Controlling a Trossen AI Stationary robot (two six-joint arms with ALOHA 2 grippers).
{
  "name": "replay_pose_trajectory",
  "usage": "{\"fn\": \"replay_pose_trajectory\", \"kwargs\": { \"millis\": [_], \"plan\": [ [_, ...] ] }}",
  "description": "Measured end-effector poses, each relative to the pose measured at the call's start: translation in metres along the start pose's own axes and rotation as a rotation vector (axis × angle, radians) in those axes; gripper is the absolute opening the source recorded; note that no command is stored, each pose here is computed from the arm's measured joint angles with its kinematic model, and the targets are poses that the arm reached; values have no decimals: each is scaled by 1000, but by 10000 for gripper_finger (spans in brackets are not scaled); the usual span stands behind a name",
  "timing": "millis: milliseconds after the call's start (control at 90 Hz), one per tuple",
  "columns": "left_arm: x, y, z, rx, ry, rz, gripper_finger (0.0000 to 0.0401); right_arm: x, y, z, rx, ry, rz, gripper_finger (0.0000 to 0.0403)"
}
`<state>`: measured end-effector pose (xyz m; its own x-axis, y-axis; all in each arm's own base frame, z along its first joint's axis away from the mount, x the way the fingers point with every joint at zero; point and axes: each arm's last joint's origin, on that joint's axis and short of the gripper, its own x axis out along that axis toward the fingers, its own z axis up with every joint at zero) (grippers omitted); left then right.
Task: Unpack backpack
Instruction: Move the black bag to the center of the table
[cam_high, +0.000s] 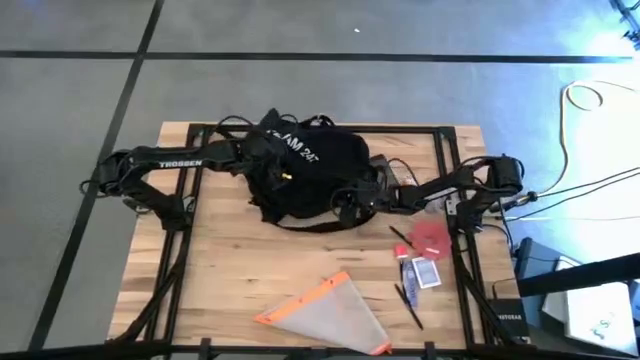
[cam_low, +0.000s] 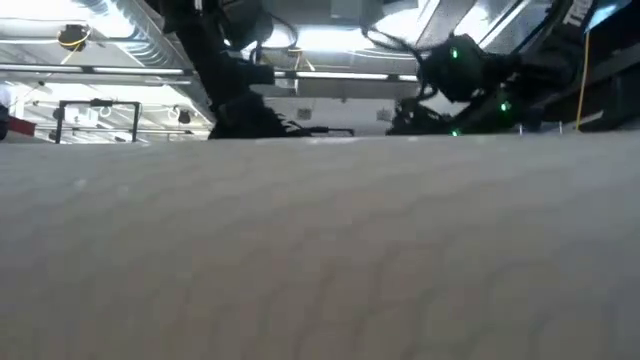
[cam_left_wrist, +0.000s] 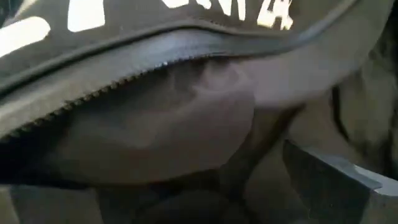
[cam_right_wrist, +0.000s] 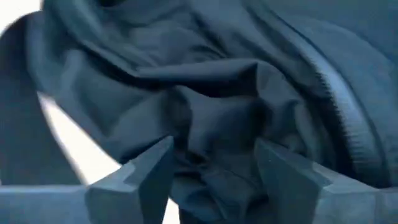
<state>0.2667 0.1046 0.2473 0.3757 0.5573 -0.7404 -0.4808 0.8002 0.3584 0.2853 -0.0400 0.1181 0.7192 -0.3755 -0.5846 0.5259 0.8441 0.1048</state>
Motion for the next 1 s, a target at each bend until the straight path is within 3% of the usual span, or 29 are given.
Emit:
{"fn": "replay_pose_trajectory", "kwargs": {
  "millis": [211,444,611,733,878,1000],
  "plan": [
    [-5,-15,0,1,-8,-160,343,6,-40,3,66,-38,-60,165],
    [-18,-43,3,208,-107,-578,343,8,-51,15,87,-104,36,161],
    [-21,-48,3,215,-115,-667,343,7,-48,19,88,-147,73,161],
    [-26,-56,4,164,-119,-734,343,5,-44,22,79,-153,205,161],
    [-35,-93,5,164,-170,-890,343,-5,-31,33,53,-237,255,161],
    [-39,-131,-7,189,-143,-929,343,-10,-31,37,33,-255,261,175]
  ]
}}
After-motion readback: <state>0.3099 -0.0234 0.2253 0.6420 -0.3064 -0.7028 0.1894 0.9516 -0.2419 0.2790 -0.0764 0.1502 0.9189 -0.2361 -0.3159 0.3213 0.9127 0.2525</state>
